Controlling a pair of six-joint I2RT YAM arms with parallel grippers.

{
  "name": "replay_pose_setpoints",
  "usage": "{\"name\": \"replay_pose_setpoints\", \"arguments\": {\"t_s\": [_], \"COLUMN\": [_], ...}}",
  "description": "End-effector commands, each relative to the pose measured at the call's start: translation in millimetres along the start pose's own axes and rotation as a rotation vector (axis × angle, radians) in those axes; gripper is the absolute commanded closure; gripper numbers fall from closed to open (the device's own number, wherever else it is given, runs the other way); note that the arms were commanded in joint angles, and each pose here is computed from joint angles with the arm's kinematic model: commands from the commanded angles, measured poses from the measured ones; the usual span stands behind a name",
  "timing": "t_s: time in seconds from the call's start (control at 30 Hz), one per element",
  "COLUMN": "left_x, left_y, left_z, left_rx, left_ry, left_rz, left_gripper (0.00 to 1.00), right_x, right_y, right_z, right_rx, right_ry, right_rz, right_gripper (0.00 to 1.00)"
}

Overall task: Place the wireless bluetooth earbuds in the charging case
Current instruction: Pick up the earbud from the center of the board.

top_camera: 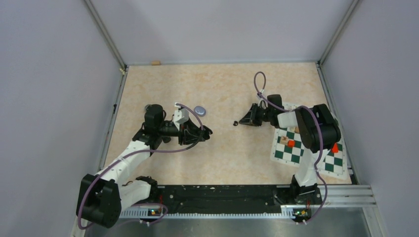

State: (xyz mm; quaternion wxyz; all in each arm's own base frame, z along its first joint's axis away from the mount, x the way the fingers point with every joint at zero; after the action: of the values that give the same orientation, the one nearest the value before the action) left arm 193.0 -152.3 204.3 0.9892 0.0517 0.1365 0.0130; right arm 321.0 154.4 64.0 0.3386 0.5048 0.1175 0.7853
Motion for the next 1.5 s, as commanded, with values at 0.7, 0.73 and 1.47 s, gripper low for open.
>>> {"name": "replay_pose_setpoints", "arguments": {"t_s": [0.7,0.73,1.47], "left_x": [3,3,3], "left_y": [-1,-1,0], "left_z": [13,12,13], "left_rx": [-0.009,-0.008,-0.008], "left_ry": [-0.066,-0.064,-0.066], "left_rz": [-0.007,-0.007,-0.003], "left_gripper": [1.00,1.00,1.00], "right_x": [-3,-3,11], "right_y": [-18,-19,-22], "right_z": [-11,-11,-6], "right_rx": [0.078,0.080,0.079], "right_ry": [-0.008,-0.006,0.021], "right_rz": [-0.027,-0.028,0.063], "right_gripper": [0.82,0.82,0.93]}}
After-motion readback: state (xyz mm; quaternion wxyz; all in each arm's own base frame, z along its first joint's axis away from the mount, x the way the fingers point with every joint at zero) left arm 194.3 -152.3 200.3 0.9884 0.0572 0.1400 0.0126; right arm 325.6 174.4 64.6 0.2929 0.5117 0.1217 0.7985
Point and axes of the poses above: each gripper's point midway between its finger pads, its own y axis back along the fingers, its own x axis along the line the jaws close on, z = x × y, the point moved 8 cm from there along y, back along the fingers, and after that the axes turned 7 degrees about y, right-handed, at the moved point
